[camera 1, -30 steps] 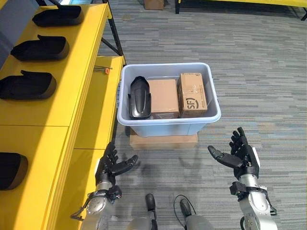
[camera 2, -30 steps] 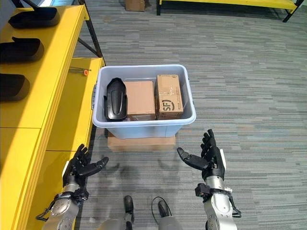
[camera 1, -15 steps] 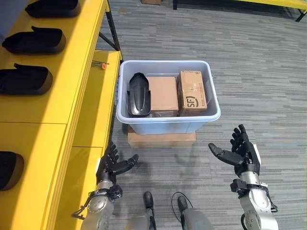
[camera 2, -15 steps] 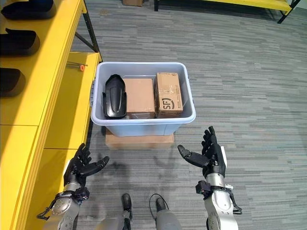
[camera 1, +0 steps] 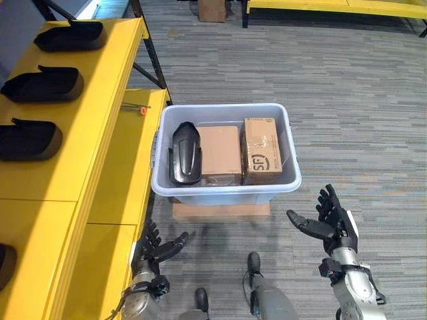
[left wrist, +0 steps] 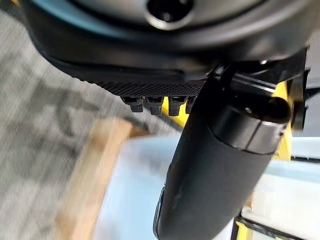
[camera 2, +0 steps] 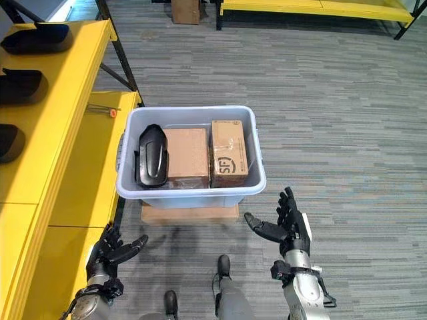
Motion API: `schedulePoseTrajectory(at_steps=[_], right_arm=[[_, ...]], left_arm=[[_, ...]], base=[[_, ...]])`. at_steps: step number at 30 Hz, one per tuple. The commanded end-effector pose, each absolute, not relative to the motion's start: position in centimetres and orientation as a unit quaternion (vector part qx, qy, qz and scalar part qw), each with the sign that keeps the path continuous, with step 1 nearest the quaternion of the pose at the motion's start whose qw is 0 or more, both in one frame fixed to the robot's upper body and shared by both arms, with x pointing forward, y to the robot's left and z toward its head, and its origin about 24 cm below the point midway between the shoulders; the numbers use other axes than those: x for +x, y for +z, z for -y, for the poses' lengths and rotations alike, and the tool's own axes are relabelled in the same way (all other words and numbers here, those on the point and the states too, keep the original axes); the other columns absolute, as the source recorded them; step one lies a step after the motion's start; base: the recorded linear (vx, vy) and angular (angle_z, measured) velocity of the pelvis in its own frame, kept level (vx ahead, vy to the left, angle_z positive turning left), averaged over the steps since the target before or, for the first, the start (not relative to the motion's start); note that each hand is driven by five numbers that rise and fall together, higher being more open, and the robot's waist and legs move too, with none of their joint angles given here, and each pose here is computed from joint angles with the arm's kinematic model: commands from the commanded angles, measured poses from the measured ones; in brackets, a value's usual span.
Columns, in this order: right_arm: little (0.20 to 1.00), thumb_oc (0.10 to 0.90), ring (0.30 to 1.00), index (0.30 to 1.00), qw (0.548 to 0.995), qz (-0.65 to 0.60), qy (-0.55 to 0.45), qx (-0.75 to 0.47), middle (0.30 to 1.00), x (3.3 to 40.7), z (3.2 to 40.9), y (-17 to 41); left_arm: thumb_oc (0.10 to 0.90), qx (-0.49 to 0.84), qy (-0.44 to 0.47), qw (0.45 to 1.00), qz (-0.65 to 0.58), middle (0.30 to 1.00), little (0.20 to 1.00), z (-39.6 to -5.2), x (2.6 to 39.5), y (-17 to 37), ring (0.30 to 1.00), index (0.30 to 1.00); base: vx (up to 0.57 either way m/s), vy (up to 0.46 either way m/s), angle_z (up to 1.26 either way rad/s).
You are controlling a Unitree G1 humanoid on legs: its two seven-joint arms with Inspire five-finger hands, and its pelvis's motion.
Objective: Move parts from the plastic box to the shelf.
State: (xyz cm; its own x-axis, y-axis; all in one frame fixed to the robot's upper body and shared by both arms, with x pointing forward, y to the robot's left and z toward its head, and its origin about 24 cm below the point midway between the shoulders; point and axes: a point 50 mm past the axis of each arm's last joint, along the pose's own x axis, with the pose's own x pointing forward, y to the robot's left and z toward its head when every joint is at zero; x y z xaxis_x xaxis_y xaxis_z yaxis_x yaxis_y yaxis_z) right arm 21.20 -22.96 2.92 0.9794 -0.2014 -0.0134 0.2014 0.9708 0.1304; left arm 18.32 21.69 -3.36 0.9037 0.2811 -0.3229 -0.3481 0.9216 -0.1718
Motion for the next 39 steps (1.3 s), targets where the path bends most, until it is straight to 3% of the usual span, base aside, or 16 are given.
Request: schedulePoseTrajectory(at_steps=[1,17,39], right_arm=[[1.0,0.9,1.0,1.0,0.988,0.112,-0.095,0.046,1.0,21.3,23.8,7.2],[1.0,0.9,1.0,1.0,0.985,0.147,-0.094,0.006,1.0,21.6,24.8,9.0],[1.0,0.9,1.0,1.0,0.988,0.106,-0.115,0.013,1.0,21.1,24.3,7.2]], left_arm=[[0.9,-0.079,0.156,0.984,-0.039,1.0,1.0,-23.8,19.9,0.8,1.0,1.0],[0.9,-0.107,0.142,0.984,-0.028,1.0,1.0,-23.0,20.4,1.1,1.0,1.0],[0.9,-0.071,0.124,0.989,-0.026,1.0,1.0,-23.6,20.5,1.6,1.0,1.0]], base=[[0.14,-0.152,0.03],[0.05,-0.112,0.11],[0.07,0.18,-0.12]])
